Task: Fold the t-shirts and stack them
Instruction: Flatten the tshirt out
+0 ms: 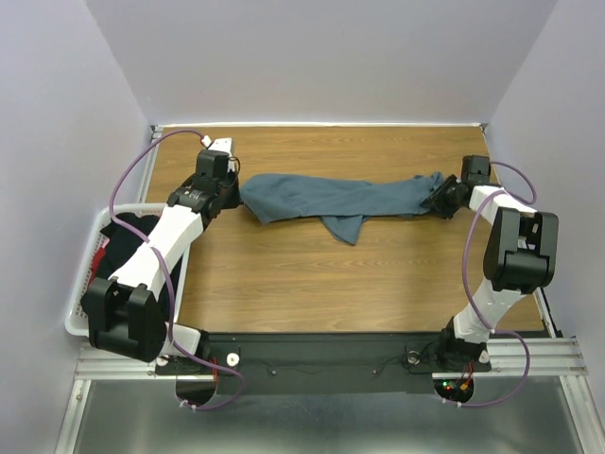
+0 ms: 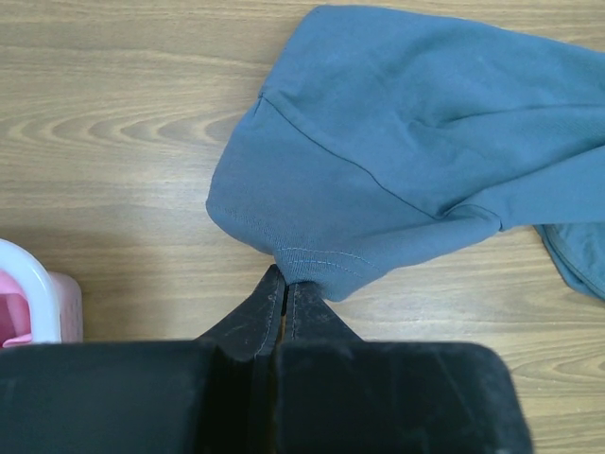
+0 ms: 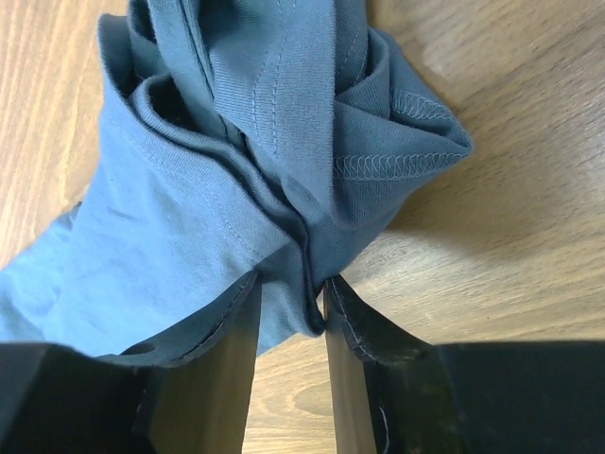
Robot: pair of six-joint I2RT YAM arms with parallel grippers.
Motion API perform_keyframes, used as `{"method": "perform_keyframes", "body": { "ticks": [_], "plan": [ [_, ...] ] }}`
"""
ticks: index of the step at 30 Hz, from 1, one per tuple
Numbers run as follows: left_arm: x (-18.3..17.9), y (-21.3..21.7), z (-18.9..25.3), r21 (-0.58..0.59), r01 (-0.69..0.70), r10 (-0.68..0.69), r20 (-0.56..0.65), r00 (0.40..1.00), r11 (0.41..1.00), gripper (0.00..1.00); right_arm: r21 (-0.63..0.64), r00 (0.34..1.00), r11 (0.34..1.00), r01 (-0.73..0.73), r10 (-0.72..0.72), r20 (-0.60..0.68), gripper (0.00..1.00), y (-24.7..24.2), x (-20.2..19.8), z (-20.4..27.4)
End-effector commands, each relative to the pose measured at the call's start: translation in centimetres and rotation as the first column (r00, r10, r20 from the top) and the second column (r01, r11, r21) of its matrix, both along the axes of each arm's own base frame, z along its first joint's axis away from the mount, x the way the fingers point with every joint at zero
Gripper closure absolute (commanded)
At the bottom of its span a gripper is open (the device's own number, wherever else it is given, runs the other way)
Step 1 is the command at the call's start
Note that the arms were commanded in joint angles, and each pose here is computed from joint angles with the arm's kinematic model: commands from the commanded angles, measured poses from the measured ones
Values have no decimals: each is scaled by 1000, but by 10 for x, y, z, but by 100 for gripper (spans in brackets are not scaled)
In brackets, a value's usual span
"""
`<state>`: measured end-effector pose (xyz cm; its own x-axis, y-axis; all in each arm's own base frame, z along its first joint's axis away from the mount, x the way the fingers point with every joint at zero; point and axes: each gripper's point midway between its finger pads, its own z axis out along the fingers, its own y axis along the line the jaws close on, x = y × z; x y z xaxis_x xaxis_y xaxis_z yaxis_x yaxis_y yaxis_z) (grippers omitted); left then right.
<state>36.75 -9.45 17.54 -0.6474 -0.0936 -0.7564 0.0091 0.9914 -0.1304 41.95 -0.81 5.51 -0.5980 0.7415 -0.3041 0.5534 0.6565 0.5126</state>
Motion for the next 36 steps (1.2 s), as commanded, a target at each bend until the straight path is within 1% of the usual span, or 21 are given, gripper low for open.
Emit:
{"method": "perform_keyframes", "body": {
  "ticks": [1, 9, 12, 16, 23, 25, 29, 30, 31, 33, 36],
  "plan": [
    [9, -6, 26, -29, 7, -4, 78, 997, 1000, 100, -28, 993, 1000, 9, -6, 114, 61, -8, 21, 33],
    [7, -5, 27, -29, 7, -4, 80, 997, 1000, 100, -9, 994, 1000, 3, -2, 113, 61, -4, 17, 40],
    [7, -5, 26, -28, 5, -3, 78, 997, 1000, 100, -13, 994, 1000, -1, 3, 109, 61, -4, 16, 43],
    [6, -6, 26, -32, 10, -7, 78, 997, 999, 100, -11, 993, 1000, -5, 6, 116, 57, -3, 16, 50],
    [5, -6, 25, -32, 12, -10, 73, 997, 999, 100, 13, 994, 1000, -21, 19, 109, 57, 2, 15, 50],
    [5, -7, 25, -32, 13, -11, 73, 997, 999, 100, 26, 994, 999, -24, 21, 109, 58, 3, 16, 50],
    [4, -6, 24, -30, 11, -9, 70, 997, 1000, 100, 26, 994, 999, -24, 21, 104, 64, 3, 16, 49],
    [4, -6, 24, -31, 10, -8, 72, 997, 999, 100, 29, 994, 999, -24, 21, 109, 69, 4, 17, 50],
    [4, -6, 24, -32, 11, -9, 70, 998, 999, 100, 37, 994, 999, -26, 21, 111, 70, 5, 17, 51],
    [4, -7, 24, -31, 12, -9, 72, 997, 999, 100, 53, 992, 998, -34, 27, 123, 70, 8, 18, 57],
    [4, -7, 22, -33, 13, -11, 66, 998, 999, 100, 40, 993, 999, -24, 19, 119, 70, 5, 21, 56]
  ]
}}
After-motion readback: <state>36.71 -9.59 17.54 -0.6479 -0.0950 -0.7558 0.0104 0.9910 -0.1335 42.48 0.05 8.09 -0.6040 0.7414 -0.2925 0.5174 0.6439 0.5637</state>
